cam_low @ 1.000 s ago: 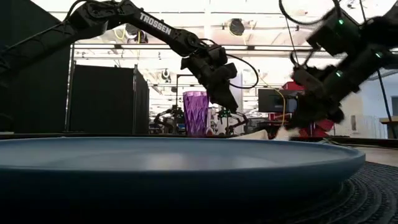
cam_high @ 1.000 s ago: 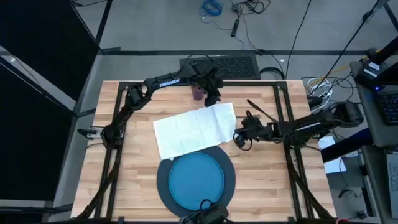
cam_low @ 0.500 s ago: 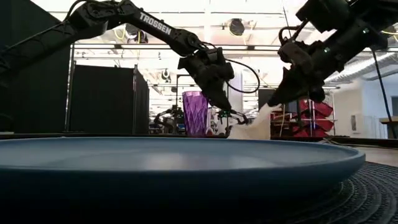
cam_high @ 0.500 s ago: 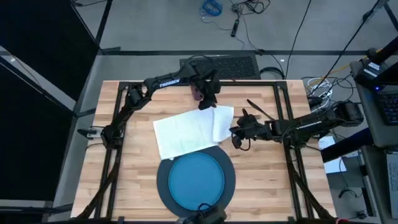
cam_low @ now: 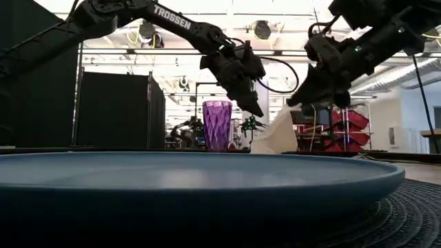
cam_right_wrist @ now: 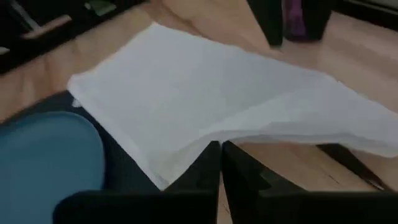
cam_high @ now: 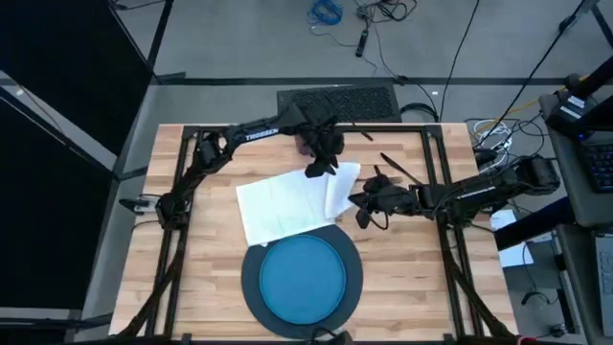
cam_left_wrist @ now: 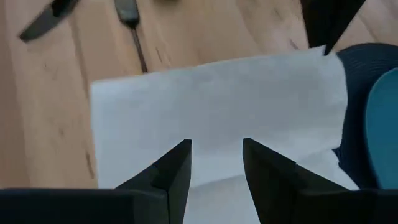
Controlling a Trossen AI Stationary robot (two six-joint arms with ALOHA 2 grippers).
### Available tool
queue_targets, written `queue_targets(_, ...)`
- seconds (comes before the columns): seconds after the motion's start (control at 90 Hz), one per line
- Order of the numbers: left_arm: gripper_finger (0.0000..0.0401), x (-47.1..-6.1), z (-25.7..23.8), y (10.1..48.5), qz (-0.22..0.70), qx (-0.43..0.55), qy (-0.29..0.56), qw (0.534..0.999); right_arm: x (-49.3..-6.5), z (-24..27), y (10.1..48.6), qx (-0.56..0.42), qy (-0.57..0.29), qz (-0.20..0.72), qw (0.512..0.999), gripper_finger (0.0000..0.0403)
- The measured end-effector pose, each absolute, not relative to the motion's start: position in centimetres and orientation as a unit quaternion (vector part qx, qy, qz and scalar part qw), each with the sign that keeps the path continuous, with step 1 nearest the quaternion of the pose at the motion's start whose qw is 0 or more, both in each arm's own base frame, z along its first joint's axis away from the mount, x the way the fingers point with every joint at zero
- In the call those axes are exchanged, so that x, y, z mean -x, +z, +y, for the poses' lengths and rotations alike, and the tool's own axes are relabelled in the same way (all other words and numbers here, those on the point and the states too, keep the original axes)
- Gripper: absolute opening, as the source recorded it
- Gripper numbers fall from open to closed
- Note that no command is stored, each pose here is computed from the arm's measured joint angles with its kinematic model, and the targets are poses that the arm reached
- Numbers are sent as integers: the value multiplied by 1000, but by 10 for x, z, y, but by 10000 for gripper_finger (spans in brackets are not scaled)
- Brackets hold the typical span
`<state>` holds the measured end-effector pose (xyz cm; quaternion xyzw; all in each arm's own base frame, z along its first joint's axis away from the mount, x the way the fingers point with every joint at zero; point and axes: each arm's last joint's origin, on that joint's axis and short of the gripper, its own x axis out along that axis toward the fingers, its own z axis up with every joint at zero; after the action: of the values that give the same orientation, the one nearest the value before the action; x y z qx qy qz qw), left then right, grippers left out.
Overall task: Set table place
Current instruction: Fold the white table napkin on the table
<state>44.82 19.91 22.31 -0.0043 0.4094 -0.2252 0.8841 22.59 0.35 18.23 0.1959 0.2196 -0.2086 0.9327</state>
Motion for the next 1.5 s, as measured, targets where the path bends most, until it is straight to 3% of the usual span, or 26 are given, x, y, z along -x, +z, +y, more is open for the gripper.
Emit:
queue_targets(0.478,127,-456,186,228,393,-45,-249,884,-229,5,187,-198,-176,204,942,0)
queue_targets(1.011,127,-454,173,225,419,-33,-272,866,-229,5,186,-196,-165,212,943,4)
queue_targets(1.156,127,-455,170,225,419,-34,-275,865,-227,5,183,-203,-172,228,937,38)
queue_targets(1.5,127,-449,167,222,452,0,-275,848,-227,-2,183,-202,-190,224,934,170)
